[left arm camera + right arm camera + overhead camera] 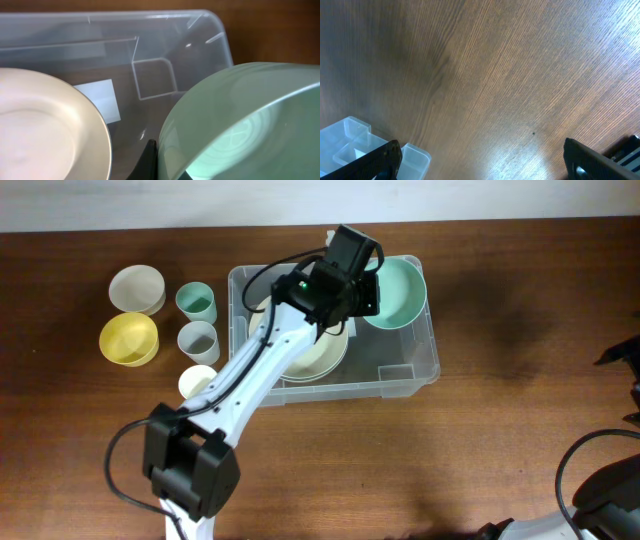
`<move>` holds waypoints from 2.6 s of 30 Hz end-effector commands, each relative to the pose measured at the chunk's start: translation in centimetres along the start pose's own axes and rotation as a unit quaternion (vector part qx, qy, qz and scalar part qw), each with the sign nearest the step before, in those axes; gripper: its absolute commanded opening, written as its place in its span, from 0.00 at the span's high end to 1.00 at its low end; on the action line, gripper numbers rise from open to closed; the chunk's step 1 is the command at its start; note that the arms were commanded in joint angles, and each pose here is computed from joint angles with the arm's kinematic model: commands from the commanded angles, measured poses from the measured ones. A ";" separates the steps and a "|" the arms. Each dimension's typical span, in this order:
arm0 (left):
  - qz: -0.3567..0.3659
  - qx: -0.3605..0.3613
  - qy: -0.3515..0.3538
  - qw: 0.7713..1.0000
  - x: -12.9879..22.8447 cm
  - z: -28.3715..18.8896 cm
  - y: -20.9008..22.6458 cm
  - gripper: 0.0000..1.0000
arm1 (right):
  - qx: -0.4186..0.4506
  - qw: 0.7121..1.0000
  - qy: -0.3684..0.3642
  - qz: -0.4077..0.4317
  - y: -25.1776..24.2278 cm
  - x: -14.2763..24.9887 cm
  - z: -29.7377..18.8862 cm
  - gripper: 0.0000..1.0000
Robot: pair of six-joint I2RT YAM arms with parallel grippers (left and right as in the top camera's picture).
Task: Pack container
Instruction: 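Carry the mint bowl into the container's right side and release, then move the left gripper back to the yellow bowl at left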
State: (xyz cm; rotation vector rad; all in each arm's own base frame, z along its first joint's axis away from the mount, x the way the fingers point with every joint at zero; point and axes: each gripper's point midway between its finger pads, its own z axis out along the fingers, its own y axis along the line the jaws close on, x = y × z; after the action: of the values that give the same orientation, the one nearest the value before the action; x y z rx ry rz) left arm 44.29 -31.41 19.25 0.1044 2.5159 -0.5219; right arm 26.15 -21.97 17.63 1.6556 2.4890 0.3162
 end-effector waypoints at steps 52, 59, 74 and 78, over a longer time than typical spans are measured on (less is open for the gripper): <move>0.005 -0.076 0.086 0.993 5.9 10.0 4.7 0.97 | 0.003 1.000 0.000 0.005 -0.2 0.1 0.0 0.01; 0.005 -0.075 0.084 0.994 5.8 10.1 4.7 0.86 | 0.003 1.000 0.000 0.005 -0.2 0.1 0.0 0.01; 0.039 -0.053 0.054 0.996 3.3 9.4 3.2 0.51 | 0.003 1.000 0.000 0.005 -0.2 0.1 0.0 0.01; 0.051 -0.042 0.027 0.997 0.7 8.2 2.5 0.33 | 0.003 1.000 0.000 0.005 -0.2 0.1 0.0 0.01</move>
State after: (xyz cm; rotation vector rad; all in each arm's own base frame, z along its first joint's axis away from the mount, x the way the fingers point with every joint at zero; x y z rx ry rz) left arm 46.55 -32.25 8.82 0.1754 2.6432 -0.3685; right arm 26.15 -21.97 17.63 1.6551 2.4893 0.3162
